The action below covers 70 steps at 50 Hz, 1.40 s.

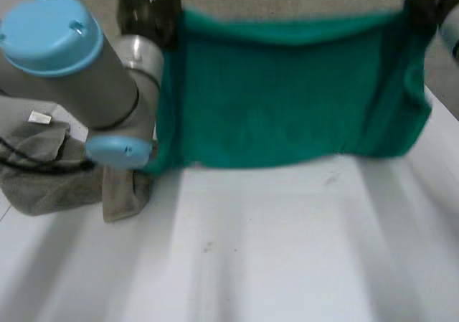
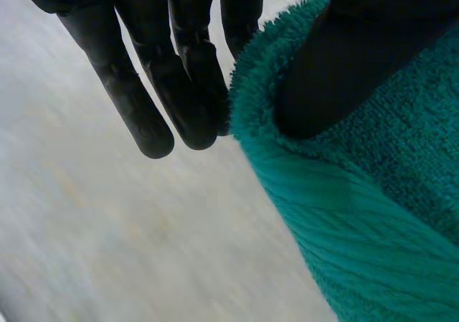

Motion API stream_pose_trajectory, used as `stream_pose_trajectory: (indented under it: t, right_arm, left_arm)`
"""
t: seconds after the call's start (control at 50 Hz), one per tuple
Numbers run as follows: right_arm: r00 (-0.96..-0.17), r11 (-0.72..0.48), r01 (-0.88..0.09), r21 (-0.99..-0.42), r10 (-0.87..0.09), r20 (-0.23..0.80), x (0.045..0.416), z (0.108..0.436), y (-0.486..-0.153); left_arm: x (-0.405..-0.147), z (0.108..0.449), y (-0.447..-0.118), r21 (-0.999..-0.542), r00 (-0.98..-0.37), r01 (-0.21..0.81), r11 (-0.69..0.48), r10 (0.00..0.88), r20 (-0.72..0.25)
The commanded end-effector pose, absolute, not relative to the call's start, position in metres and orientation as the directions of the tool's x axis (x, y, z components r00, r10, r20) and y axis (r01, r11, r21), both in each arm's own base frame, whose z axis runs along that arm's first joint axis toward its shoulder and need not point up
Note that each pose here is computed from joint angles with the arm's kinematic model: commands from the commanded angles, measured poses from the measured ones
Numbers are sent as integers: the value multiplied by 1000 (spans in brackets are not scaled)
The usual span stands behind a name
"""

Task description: Fold the laundry.

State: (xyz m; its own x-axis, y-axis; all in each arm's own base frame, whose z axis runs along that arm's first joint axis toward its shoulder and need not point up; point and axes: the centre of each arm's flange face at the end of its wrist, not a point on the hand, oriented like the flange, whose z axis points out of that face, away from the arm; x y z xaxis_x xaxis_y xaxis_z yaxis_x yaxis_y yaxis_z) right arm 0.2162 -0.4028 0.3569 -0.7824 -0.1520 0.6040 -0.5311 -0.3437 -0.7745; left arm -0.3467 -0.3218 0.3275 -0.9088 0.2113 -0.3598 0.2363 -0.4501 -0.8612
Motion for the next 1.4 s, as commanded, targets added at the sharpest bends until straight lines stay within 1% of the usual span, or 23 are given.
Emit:
stream_pose_trajectory:
  t: [0.02,0.08,0.16,0.24,0.26,0.32,0.34,0.4,0.42,0.5,0.56,0.62,0.7,0.78,0.86,0.96,1.04,1.1,1.16,1.2,1.24,1.28,1.4]
  right_arm:
    - [-920,-628,-311,-713,12,391,209,435,-395]
    - [-917,-601,-319,-733,1,398,208,425,-395]
    - [-908,-516,-335,-788,-47,417,207,395,-395]
    - [-889,-400,-363,-841,-122,442,208,358,-391]
    - [-873,-337,-386,-858,-168,459,209,337,-386]
    - [-839,-241,-428,-871,-253,482,210,304,-377]
    - [-808,-181,-464,-867,-314,498,212,281,-368]
    - [-757,-106,-523,-846,-399,517,213,247,-354]
    - [-726,-63,-561,-826,-441,527,212,227,-344]
    - [-669,4,-630,-776,-512,540,208,192,-322]
    - [-646,32,-652,-757,-545,534,206,178,-310]
    - [-644,61,-661,-748,-557,524,202,172,-304]
    - [-650,89,-672,-736,-547,527,190,177,-294]
    - [-629,118,-707,-697,-555,544,176,181,-281]
    - [-574,137,-756,-640,-608,549,173,178,-263]
    - [-525,148,-795,-588,-653,546,169,183,-243]
    - [-532,141,-790,-596,-639,555,166,188,-243]
    - [-541,142,-786,-602,-631,557,164,188,-245]
    - [-548,131,-780,-612,-616,567,164,186,-247]
    - [-558,126,-775,-619,-597,576,162,183,-251]
    - [-572,134,-768,-627,-584,576,159,181,-253]
    - [-589,142,-758,-637,-570,573,157,179,-255]
    - [-603,147,-746,-650,-564,564,157,176,-254]
  left_arm:
    - [-337,405,-310,-720,-970,74,-690,117,-213]
    - [-331,403,-303,-728,-969,77,-681,120,-215]
    - [-326,378,-301,-772,-961,94,-629,144,-235]
    - [-321,337,-301,-829,-948,139,-541,171,-270]
    - [-320,316,-298,-851,-938,167,-497,187,-293]
    - [-317,284,-292,-880,-922,211,-427,213,-324]
    - [-315,264,-287,-893,-910,238,-382,235,-343]
    - [-310,238,-280,-907,-896,273,-322,257,-361]
    - [-307,222,-275,-912,-887,297,-283,273,-373]
    - [-301,184,-263,-910,-857,369,-190,309,-413]
    - [-296,173,-255,-905,-845,398,-152,323,-426]
    - [-289,163,-242,-890,-824,441,-113,343,-451]
    - [-278,170,-225,-867,-798,487,-104,352,-490]
    - [-268,167,-209,-848,-774,525,-66,376,-509]
    - [-258,161,-190,-827,-749,563,-4,420,-512]
    - [-255,153,-158,-785,-693,618,52,509,-512]
    - [-254,159,-150,-779,-682,625,51,523,-512]
    - [-253,172,-153,-798,-702,602,30,496,-511]
    - [-249,196,-167,-832,-746,555,-14,435,-505]
    - [-241,211,-184,-848,-781,529,-30,374,-501]
    - [-235,217,-197,-856,-797,516,-34,346,-495]
    - [-227,222,-215,-863,-805,504,-40,338,-487]
    - [-209,214,-254,-877,-798,480,-33,398,-452]
